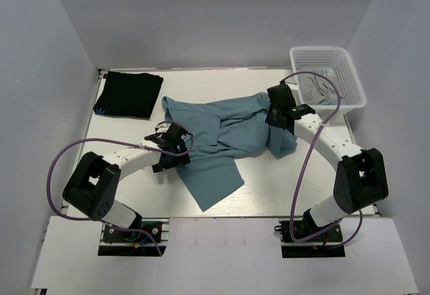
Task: Fold and stack the t-shirts
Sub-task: Flatten out the tshirt
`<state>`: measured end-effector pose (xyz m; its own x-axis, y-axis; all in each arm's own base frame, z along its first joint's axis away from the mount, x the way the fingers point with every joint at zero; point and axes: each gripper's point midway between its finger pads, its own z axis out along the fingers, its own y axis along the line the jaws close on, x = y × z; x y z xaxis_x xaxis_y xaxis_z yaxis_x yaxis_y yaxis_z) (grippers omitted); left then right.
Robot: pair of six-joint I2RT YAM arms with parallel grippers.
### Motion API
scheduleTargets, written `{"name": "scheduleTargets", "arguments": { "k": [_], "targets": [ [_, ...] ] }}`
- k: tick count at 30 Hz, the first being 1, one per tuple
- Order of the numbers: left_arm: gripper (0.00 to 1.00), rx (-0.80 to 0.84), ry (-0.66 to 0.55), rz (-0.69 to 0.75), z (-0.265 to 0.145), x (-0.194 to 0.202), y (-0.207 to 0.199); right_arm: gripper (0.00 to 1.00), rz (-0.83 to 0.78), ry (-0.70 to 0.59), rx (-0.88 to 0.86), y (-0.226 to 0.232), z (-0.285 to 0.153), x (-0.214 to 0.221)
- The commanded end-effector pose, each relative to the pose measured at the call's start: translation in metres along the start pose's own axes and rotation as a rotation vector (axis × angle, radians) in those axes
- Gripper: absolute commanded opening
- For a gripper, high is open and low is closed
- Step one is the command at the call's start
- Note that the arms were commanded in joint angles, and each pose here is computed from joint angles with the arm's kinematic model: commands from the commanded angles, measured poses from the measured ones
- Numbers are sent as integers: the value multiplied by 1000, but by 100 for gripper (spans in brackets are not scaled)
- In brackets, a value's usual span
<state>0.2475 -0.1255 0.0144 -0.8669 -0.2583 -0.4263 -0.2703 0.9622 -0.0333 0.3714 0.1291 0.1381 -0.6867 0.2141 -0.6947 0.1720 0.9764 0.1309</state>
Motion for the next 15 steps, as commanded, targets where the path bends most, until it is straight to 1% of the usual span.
{"name": "scheduleTargets", "arguments": {
  "k": [1, 2, 3, 4, 6, 7, 8, 10, 11, 12, 13, 14, 15],
  "targets": [
    [100, 78, 12, 11, -6, 4, -11, 14, -30, 29, -5, 0, 6, 6],
    [100, 92, 9, 8, -9, 3, -13, 22, -38, 50, 5, -2, 7, 10],
    [100, 112, 22, 26, -13, 7, -16, 28, -46, 65, 8, 0, 7, 13],
    [100, 132, 18, 36, -17, 5, -18, 39, -46, 72, 33, -6, 7, 15],
    [100, 210, 14, 60, -32, 5, -29, 49, -32, 71, 61, -16, 3, 20],
    [100, 235, 24, 79, -36, 10, -31, 61, -18, 56, 64, -19, -4, 17],
    [100, 274, 16, 74, -41, 8, -37, 66, -15, 64, 94, -32, -7, 29],
    [100, 366, 41, 113, -58, 20, -51, 72, 17, 53, 104, -41, -19, 33],
    [100, 391, 59, 125, -63, 25, -54, 72, 9, 91, 114, -53, -21, 55],
    [100, 446, 81, 148, -74, 34, -62, 72, 8, 102, 113, -56, -23, 63],
    [100, 462, 107, 175, -75, 43, -63, 72, 7, 112, 107, -63, -27, 75],
    [100, 501, 128, 191, -82, 50, -69, 72, 8, 136, 53, -58, -31, 85],
    [100, 518, 153, 223, -85, 62, -71, 70, -13, 157, 38, -61, -29, 99]
  ]
}}
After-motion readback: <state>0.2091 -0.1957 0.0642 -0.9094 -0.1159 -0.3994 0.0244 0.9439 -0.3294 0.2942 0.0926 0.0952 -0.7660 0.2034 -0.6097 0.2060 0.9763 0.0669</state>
